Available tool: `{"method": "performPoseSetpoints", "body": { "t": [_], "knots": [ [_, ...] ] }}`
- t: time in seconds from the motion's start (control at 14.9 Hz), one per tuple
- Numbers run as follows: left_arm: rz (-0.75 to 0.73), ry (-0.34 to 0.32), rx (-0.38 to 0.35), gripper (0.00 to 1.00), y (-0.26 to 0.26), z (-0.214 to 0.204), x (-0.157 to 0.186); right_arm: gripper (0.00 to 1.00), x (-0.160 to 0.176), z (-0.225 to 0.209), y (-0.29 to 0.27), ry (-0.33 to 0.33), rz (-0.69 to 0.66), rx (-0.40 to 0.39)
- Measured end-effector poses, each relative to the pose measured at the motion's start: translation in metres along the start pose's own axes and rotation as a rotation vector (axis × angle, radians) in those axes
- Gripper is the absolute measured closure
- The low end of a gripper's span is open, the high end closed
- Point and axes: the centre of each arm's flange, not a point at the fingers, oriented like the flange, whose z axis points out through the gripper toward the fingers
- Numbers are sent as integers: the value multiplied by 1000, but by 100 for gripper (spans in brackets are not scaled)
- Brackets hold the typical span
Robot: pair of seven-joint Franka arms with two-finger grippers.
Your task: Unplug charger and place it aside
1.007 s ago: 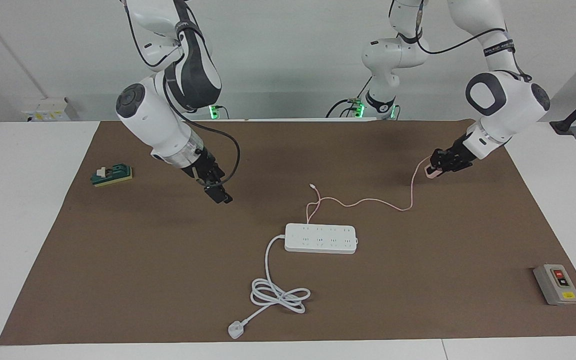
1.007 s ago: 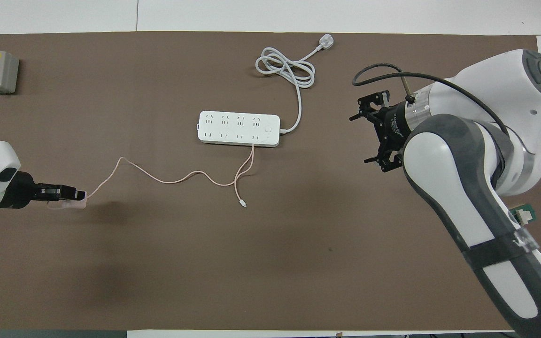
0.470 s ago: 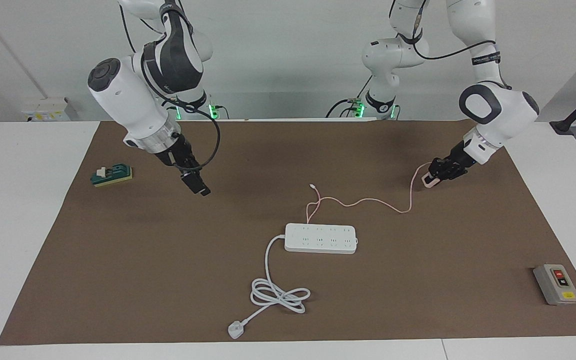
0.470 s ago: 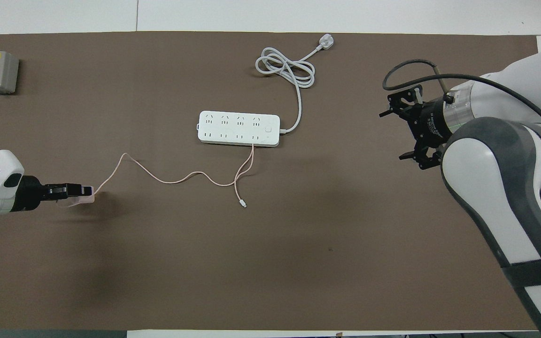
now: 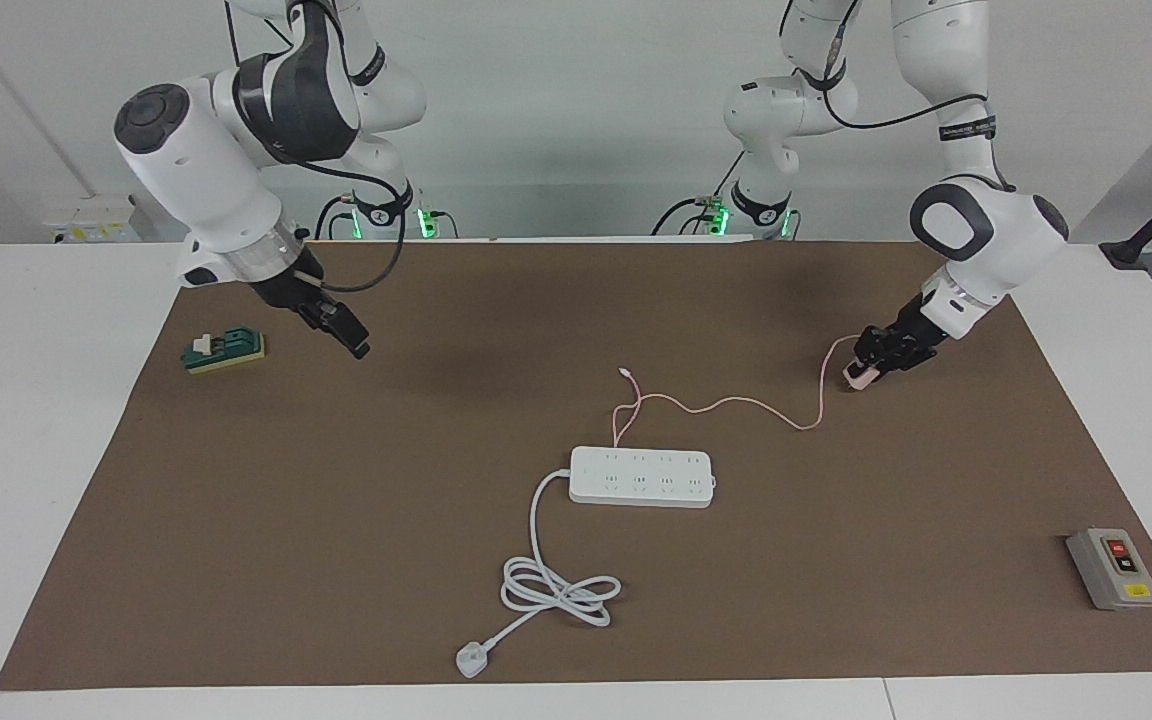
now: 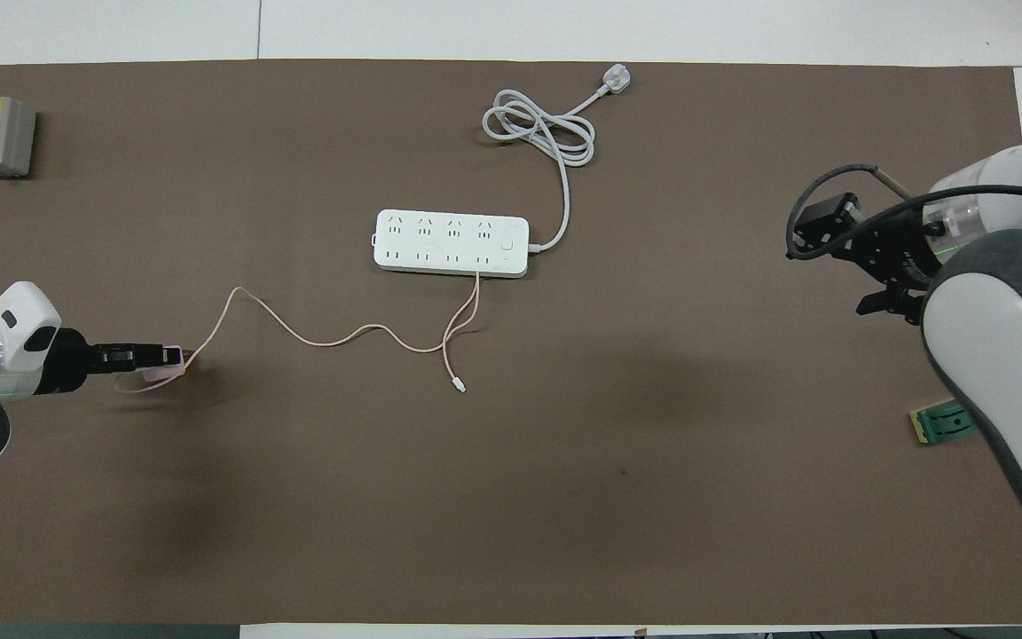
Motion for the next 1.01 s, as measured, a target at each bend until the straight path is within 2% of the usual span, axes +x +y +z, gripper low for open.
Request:
{"method": "performPoseSetpoints", "body": {
  "t": [0.27,0.54,0.74,0.87,1.01],
  "knots": [
    [1,4,2,1,-1,-1,1,0,-2,-19,17,28,-112,-46],
    [25,17,-3,0,3,-20,16,0,-11,-25,16,35,-201,-68],
    [63,-23,9,0,4,-54,32,0,-6,-33,21,45,-268,-63],
    [45,-74,88,0,9,-89,45,0,-3,-36,24,52,-281,-59],
    [-24,-73,149,0,32,-130,56,0,-1,-40,25,62,-297,-55]
  ]
}}
